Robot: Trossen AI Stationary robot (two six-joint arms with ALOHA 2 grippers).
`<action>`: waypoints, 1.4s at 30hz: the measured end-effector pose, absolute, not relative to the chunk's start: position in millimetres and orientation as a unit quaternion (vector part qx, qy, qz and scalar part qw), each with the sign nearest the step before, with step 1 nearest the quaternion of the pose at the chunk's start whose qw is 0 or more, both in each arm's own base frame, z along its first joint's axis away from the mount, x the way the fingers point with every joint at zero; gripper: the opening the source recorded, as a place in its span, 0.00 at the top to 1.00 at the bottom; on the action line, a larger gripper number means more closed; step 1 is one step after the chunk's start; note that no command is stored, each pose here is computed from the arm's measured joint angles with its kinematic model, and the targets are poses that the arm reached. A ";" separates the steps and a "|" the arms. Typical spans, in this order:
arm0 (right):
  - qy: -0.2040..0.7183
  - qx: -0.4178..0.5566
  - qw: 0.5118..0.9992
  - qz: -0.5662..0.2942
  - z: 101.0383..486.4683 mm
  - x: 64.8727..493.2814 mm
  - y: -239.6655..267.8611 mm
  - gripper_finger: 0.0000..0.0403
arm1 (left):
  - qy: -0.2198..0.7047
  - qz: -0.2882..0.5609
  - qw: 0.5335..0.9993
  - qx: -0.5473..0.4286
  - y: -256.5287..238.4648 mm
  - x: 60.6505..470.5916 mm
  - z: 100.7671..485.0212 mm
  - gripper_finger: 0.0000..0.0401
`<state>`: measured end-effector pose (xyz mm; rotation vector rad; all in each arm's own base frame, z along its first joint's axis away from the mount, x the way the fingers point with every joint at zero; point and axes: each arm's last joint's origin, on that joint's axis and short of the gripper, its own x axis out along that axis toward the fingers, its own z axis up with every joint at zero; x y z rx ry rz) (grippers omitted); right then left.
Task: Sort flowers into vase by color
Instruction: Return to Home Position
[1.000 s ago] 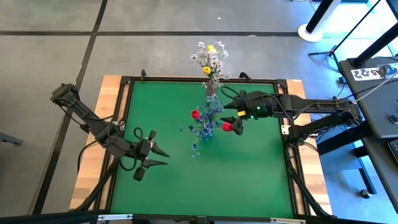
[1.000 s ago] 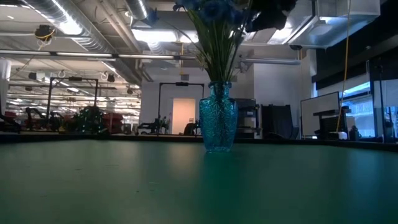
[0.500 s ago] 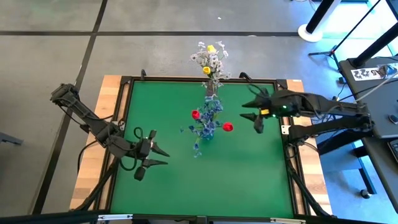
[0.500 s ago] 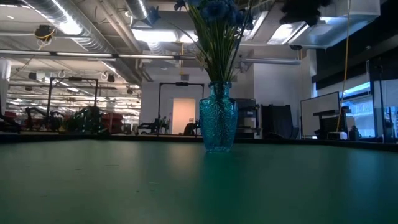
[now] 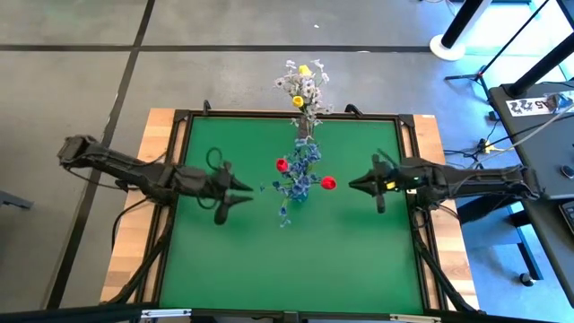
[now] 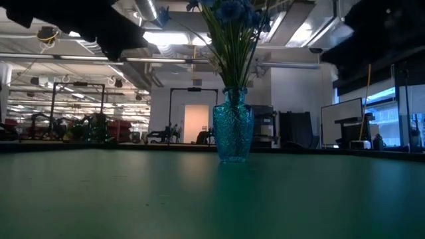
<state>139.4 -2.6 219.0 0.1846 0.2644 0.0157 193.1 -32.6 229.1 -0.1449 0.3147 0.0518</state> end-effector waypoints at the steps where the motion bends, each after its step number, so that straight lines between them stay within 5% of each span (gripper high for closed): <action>1: 0.123 0.092 0.988 0.008 221.6 134.3 -2.4 0.94 | 0.145 0.035 0.987 -0.066 -26.8 187.6 229.5 0.69; 6: 0.068 0.075 0.995 -0.015 232.3 100.8 -2.9 0.99 | 0.065 0.056 0.995 -0.041 -9.2 154.5 237.6 0.69; 11: -0.006 0.088 0.996 0.019 225.8 76.4 -0.5 0.97 | 0.011 -0.010 0.999 -0.041 -8.3 123.0 219.5 0.69; 17: -0.042 0.096 0.991 0.088 192.4 94.8 2.7 0.99 | -0.064 -0.046 0.996 -0.038 -9.5 103.3 182.4 0.69; 42: 0.013 0.089 0.996 -0.014 164.1 101.0 -3.1 0.94 | -0.057 -0.027 0.998 -0.020 -7.6 96.7 176.6 0.69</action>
